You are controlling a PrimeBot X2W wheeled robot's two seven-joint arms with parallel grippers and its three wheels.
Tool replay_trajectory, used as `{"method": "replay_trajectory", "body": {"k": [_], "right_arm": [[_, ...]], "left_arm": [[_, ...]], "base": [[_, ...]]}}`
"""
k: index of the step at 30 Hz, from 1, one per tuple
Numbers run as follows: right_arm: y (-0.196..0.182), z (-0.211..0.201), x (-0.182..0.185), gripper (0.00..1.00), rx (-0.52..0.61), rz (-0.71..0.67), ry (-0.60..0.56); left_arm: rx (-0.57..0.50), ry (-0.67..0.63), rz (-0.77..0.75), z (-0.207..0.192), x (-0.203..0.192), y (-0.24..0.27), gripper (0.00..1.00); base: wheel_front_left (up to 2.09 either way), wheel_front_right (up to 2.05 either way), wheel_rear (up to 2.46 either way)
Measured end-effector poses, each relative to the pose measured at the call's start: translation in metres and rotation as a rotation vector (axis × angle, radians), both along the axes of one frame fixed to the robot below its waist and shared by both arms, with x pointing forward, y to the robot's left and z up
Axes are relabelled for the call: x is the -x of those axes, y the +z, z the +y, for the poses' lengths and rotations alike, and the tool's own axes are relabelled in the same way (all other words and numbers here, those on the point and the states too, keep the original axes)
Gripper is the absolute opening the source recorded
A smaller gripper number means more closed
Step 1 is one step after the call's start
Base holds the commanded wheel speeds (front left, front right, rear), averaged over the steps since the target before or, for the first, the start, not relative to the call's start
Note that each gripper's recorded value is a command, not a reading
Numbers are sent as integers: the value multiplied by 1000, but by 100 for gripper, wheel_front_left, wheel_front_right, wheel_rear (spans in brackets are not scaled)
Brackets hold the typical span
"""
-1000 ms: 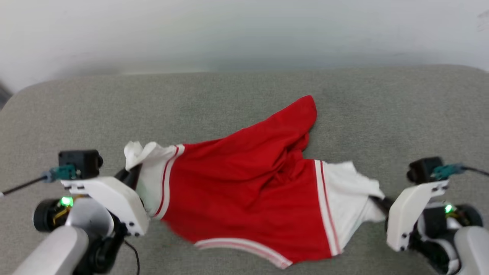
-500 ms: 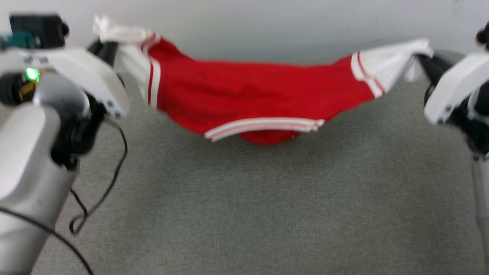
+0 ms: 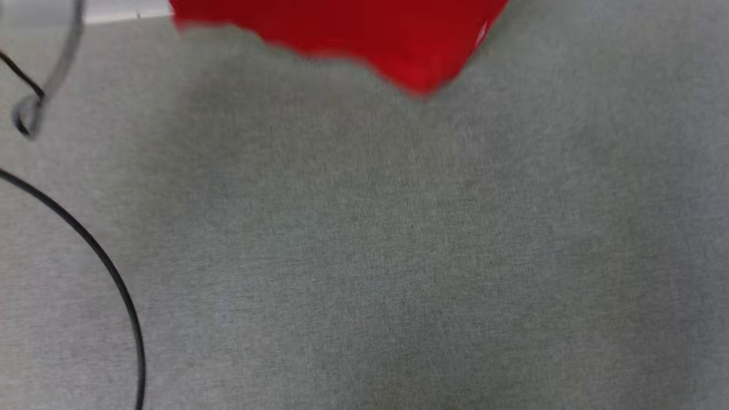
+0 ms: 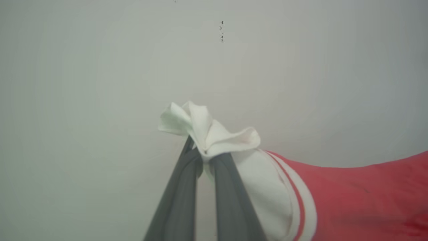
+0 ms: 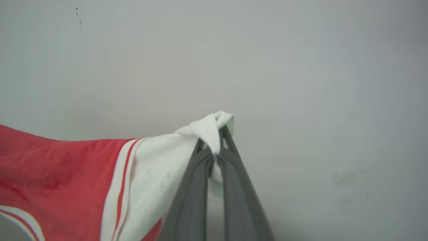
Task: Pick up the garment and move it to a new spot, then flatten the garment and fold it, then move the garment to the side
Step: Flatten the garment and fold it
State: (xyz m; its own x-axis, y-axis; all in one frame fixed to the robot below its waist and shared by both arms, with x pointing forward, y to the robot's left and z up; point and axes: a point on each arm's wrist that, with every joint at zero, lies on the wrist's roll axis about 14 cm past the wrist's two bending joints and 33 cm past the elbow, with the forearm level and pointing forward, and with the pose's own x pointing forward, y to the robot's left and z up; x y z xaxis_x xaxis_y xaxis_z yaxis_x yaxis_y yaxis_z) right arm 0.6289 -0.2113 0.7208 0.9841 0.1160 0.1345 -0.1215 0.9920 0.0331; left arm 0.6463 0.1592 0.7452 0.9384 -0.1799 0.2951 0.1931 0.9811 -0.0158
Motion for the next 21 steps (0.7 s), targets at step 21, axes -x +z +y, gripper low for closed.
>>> {"method": "replay_trajectory", "body": {"k": [21], "right_arm": [[-171, 33, -66, 0, -20, 276, 61]], "left_arm": [[123, 69, 269, 41, -62, -187, 0]], "base": [[0, 0, 0]]}}
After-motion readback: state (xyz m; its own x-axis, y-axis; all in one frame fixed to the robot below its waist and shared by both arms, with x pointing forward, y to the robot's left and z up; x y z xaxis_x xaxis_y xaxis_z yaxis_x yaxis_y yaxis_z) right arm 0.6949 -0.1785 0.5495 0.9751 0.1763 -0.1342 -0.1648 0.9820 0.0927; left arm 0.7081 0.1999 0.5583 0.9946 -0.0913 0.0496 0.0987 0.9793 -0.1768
